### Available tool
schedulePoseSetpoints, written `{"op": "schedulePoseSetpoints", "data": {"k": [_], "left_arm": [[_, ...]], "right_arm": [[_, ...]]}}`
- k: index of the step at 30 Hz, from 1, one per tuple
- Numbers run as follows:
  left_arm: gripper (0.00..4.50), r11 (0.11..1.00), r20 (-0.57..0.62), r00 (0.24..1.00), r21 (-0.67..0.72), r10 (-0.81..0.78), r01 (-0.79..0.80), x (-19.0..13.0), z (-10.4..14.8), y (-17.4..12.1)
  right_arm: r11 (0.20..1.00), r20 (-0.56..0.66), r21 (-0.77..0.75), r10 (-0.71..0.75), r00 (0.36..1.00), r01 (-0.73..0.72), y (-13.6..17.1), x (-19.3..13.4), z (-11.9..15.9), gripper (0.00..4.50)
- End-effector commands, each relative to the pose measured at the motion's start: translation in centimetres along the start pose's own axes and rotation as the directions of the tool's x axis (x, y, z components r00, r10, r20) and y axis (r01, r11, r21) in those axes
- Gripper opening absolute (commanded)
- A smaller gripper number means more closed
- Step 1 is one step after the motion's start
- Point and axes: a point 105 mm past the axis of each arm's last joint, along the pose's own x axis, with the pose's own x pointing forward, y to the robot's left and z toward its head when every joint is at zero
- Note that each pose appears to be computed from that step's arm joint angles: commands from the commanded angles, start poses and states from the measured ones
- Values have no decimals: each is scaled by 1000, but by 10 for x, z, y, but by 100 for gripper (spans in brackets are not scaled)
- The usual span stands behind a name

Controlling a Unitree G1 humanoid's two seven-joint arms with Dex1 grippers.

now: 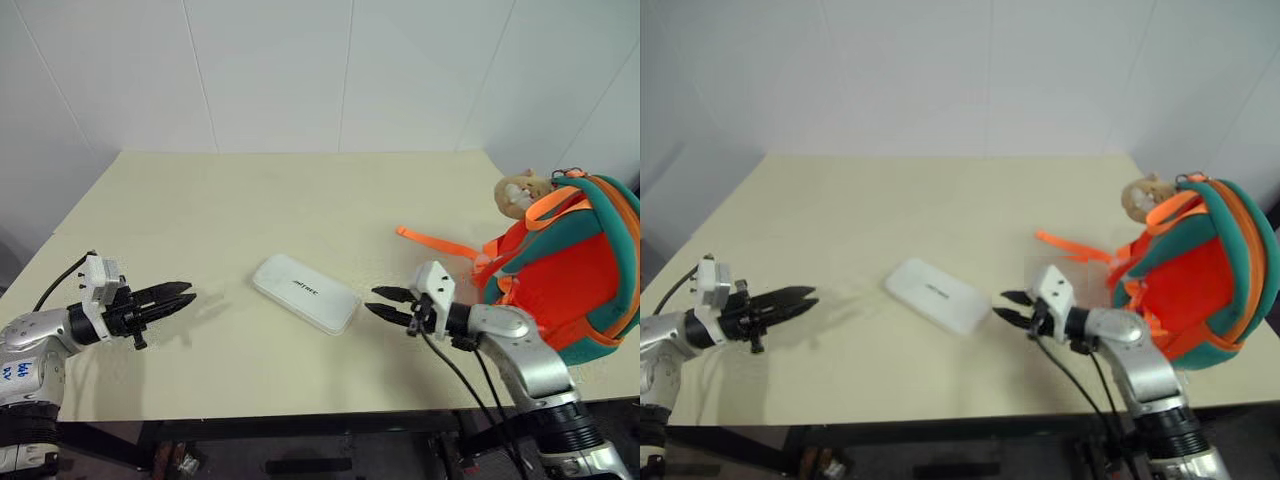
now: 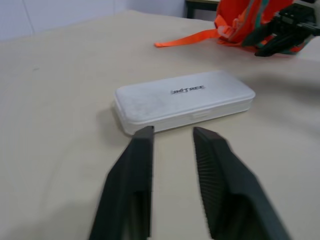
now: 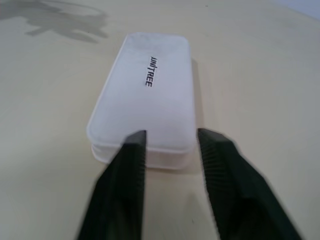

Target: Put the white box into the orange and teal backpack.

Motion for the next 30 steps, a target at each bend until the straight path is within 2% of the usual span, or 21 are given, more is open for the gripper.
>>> {"op": "schedulePoseSetpoints", "data": {"k": [1, 2, 8, 18, 30], "left_arm": [[0, 998, -15, 1000, 68, -2, 3, 5, 7, 9], [0, 997, -20, 1000, 73, 2, 0, 8, 5, 12], [0, 994, -39, 996, 73, 82, -79, 38, -7, 35], [0, 982, -79, 979, 50, 187, -183, 90, -20, 54], [0, 984, -119, 976, 30, 180, -178, 135, -26, 47]], "right_arm": [[1000, 7, -17, -15, 1000, 15, 9, 10, 5, 28], [1000, -1, -7, -19, 1000, 19, 11, 12, 3, 2], [999, -54, 37, -8, 999, 10, 28, 14, -6, 2], [995, -83, 97, -21, 996, 29, 40, 13, -6, 2], [987, -86, 153, -39, 995, 52, 53, 27, -4, 2]]}}
